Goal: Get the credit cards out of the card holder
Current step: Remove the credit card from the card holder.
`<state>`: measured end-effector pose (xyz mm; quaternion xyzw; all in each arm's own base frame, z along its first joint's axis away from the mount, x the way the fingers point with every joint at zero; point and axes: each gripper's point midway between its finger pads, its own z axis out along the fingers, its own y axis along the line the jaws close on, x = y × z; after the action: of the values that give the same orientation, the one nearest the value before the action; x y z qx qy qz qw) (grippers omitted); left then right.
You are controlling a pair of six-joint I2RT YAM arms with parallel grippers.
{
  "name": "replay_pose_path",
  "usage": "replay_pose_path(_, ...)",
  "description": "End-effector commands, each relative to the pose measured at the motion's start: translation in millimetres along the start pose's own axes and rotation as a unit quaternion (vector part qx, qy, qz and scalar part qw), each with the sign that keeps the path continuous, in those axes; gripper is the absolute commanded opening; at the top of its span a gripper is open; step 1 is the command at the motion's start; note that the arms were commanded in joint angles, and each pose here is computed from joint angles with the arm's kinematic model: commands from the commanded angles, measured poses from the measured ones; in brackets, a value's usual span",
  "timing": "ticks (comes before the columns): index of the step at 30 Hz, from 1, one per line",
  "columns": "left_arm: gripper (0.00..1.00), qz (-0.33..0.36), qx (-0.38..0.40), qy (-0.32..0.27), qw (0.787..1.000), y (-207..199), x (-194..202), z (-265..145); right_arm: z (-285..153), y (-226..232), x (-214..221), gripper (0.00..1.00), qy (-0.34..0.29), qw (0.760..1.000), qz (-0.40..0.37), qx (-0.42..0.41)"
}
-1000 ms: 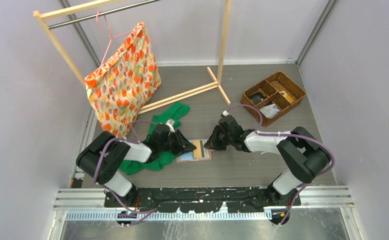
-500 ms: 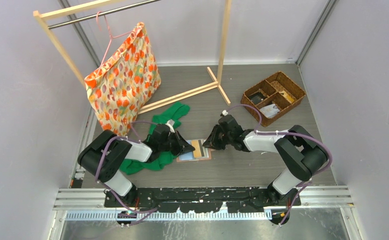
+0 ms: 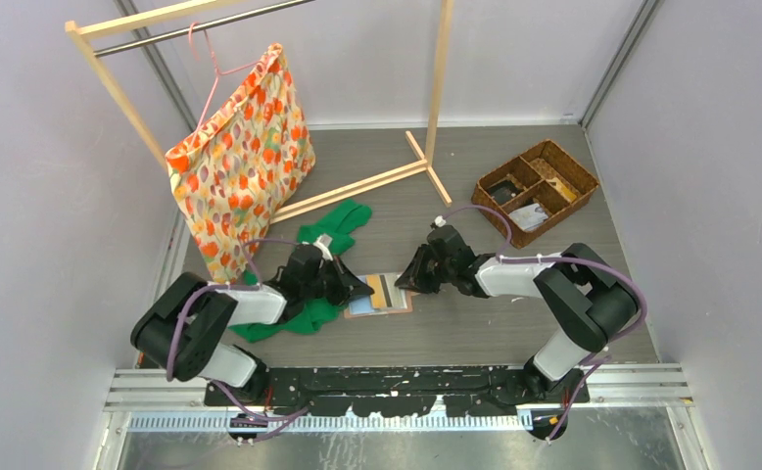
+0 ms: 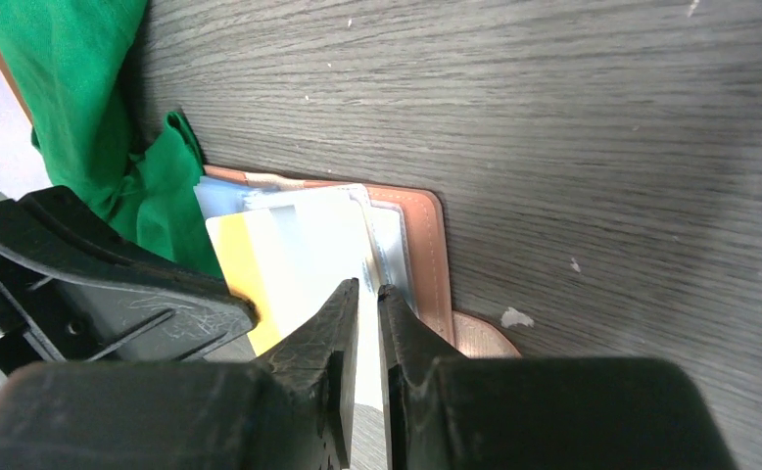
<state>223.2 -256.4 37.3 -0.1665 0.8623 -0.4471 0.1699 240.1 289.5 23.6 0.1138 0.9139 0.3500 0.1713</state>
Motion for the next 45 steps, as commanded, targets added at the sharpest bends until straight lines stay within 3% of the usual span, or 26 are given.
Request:
replay_pose_path(1, 0.01, 0.02, -0.019, -0.017, 0.999, 7, -6, -12, 6, -23, 10, 0.18, 0.01, 0.999, 0.003, 0.035)
replay_pose_path(14, 0.01, 0.059, -0.053, -0.003, 0.997, 11, -7, -36, -9, 4, 0, 0.22, -0.001, 1.0, -0.009, 0.004)
replay_pose_path(25, 0.0, 0.094, -0.013, 0.009, 0.995, -22, -3, -59, -40, 51, -9, 0.45, -0.004, 0.997, -0.051, -0.061)
replay_pose_path(31, 0.01, 0.111, -0.016, 0.017, 0.994, -28, 1, -75, -44, 62, -4, 0.52, 0.011, 0.994, -0.065, -0.088)
replay_pose_path(37, 0.01, 0.116, 0.028, 0.02, 0.993, -55, 1, -82, -56, 99, 13, 0.62, 0.055, 0.974, -0.059, -0.21)
replay_pose_path(45, 0.01, 0.088, 0.09, 0.028, 0.992, -81, -4, -87, -63, 120, 22, 0.64, 0.087, 0.944, -0.005, -0.317)
